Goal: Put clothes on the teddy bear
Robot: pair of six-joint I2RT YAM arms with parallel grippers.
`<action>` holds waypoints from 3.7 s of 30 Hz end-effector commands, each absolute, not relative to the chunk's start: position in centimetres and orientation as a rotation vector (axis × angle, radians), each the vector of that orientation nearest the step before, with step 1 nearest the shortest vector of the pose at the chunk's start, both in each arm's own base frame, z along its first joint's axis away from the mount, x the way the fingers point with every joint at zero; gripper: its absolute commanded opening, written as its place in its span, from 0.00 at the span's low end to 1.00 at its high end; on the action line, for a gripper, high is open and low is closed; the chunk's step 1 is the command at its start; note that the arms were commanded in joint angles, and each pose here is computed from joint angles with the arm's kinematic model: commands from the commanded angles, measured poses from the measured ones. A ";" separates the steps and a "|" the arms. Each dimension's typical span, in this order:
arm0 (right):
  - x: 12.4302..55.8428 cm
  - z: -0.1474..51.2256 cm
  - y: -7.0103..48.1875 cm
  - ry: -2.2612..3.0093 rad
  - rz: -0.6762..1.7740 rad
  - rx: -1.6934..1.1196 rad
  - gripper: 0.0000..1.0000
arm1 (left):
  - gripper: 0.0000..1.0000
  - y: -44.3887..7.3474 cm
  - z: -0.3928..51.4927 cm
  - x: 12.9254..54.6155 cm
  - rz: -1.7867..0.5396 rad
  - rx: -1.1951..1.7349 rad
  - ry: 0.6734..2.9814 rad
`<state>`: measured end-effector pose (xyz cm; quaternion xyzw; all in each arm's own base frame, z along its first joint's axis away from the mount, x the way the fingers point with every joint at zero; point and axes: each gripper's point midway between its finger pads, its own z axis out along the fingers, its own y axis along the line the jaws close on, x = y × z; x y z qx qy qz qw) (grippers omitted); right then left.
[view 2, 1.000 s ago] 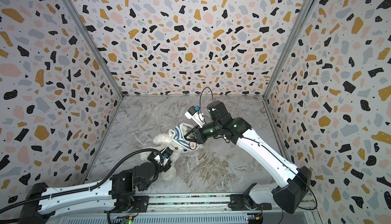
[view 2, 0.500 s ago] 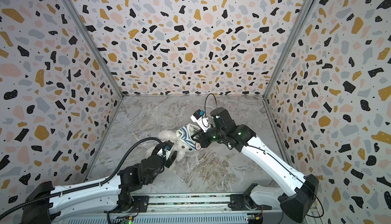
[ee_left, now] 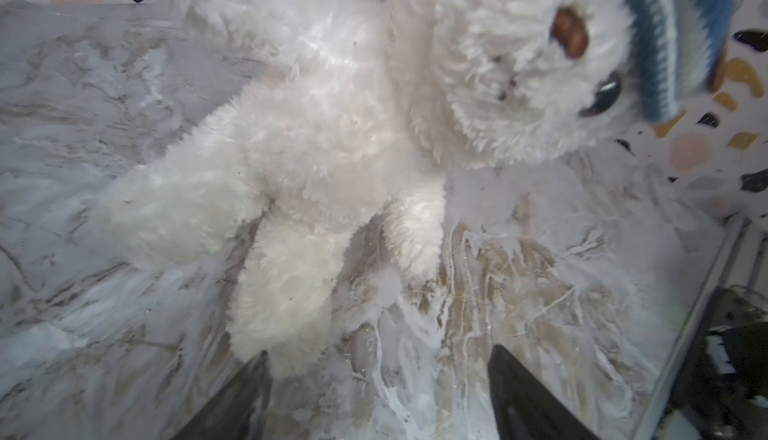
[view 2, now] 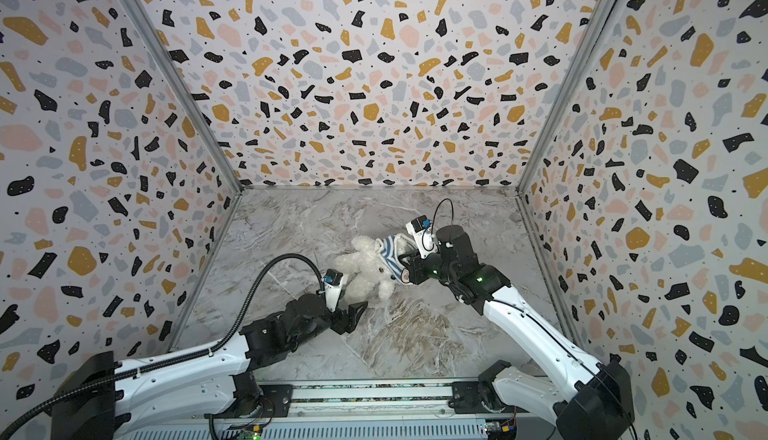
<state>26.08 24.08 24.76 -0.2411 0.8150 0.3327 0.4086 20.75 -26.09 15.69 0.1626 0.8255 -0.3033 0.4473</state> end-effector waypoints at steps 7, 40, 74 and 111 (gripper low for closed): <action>25.7 30.0 24.6 1.836 0.901 -0.431 0.00 | 0.38 -30.7 26.8 20.3 -1.417 0.090 1.768; 24.9 30.7 26.2 1.767 0.989 -0.030 0.00 | 0.23 -33.5 25.7 21.4 -1.507 -0.110 1.727; 24.3 29.9 26.0 1.791 0.997 0.022 0.00 | 0.10 -34.6 25.5 21.1 -1.533 -0.158 1.685; 23.5 30.1 25.2 1.778 0.990 0.045 0.00 | 0.03 -31.6 16.4 17.3 -1.399 0.009 1.989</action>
